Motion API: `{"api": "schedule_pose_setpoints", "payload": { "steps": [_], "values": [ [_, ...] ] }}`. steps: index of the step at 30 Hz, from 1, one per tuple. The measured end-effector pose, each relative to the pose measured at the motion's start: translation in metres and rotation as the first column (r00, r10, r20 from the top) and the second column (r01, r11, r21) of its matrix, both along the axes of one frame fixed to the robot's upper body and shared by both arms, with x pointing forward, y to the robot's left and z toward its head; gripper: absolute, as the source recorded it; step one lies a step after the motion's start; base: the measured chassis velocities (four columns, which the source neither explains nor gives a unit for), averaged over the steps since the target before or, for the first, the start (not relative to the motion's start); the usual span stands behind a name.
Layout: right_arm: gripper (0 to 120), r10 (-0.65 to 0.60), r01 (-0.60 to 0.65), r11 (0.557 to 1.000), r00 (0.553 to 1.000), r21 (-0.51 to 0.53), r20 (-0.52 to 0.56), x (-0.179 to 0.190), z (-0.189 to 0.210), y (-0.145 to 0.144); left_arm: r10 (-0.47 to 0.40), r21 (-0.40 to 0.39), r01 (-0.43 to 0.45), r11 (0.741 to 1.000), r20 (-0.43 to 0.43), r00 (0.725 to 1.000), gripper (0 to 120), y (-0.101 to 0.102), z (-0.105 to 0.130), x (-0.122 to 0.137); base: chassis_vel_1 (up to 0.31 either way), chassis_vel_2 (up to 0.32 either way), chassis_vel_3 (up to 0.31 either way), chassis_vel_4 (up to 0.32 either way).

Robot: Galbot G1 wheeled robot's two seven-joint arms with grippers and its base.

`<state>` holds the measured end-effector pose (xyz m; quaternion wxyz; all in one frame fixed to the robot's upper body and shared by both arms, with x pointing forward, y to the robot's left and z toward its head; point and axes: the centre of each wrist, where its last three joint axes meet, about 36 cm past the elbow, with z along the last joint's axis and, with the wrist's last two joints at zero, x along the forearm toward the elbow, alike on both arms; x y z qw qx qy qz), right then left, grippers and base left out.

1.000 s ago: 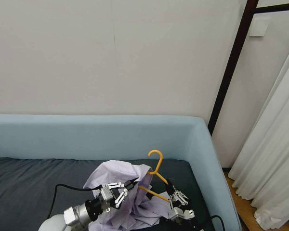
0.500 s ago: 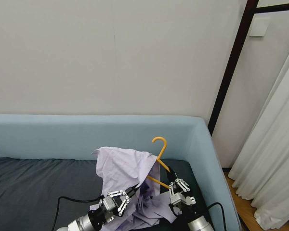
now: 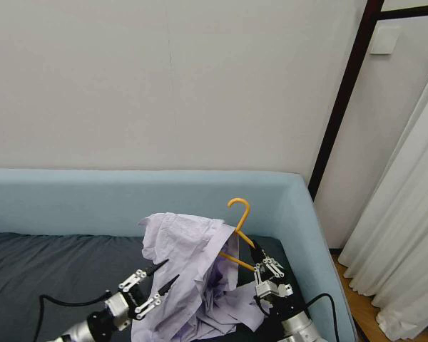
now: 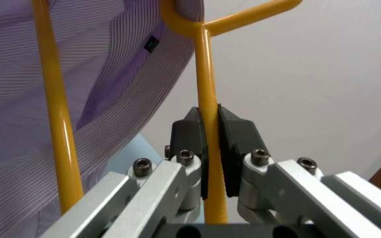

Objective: Pick up the clothes from the sofa and hang them on the clothes hanger.

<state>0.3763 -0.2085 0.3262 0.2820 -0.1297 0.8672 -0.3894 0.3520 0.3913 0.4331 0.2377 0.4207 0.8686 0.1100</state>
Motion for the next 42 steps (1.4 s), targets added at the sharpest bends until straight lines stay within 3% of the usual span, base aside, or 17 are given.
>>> {"api": "schedule_pose_setpoints", "payload": {
  "steps": [3,4,8,14,17,26,28,34,42],
  "values": [
    [5,0.028,-0.027,0.999,0.999,-0.028,0.029,0.008,-0.003,0.002,-0.037,-0.036,0.036,0.999,-0.045,0.998,81,0.019,0.031,0.029,0.0,0.0,0.0,0.0],
    [5,0.028,-0.027,0.999,0.999,-0.028,0.029,0.008,-0.003,0.002,-0.037,-0.036,0.036,0.999,-0.045,0.998,81,0.019,0.031,0.029,0.0,0.0,0.0,0.0],
    [5,0.081,-0.077,0.995,0.995,-0.065,0.058,0.019,-0.003,0.007,-0.09,0.006,0.092,0.996,-0.154,0.984,97,0.05,0.049,0.052,0.0,0.0,0.0,0.0],
    [5,0.139,-0.131,0.986,0.988,-0.102,0.07,0.028,-0.005,0.01,-0.132,0.135,0.171,0.976,-0.26,0.957,100,0.081,0.068,0.074,0.0,0.0,0.0,0.0],
    [5,0.159,-0.148,0.982,0.984,-0.118,0.082,0.031,-0.005,0.01,-0.133,0.174,0.188,0.967,-0.284,0.949,100,0.087,0.076,0.081,0.0,0.0,0.0,0.0],
    [5,0.201,-0.177,0.966,0.973,-0.188,0.117,0.039,-0.005,0.006,-0.16,0.259,0.252,0.933,-0.328,0.931,100,0.088,0.103,0.11,0.0,0.0,0.0,0.0],
    [5,0.225,-0.191,0.956,0.965,-0.224,0.138,0.043,-0.005,0.007,-0.177,0.31,0.299,0.902,-0.367,0.913,100,0.087,0.106,0.116,0.0,0.0,0.0,0.0],
    [5,0.245,-0.196,0.945,0.955,-0.262,0.168,0.047,-0.002,0.009,-0.179,0.365,0.352,0.862,-0.43,0.885,98,0.087,0.093,0.12,0.0,0.0,0.0,0.0],
    [5,0.282,-0.205,0.928,0.932,-0.312,0.228,0.052,0.007,0.011,-0.176,0.387,0.361,0.848,-0.437,0.882,82,0.082,0.081,0.127,0.0,0.0,0.0,0.0]
  ]
}}
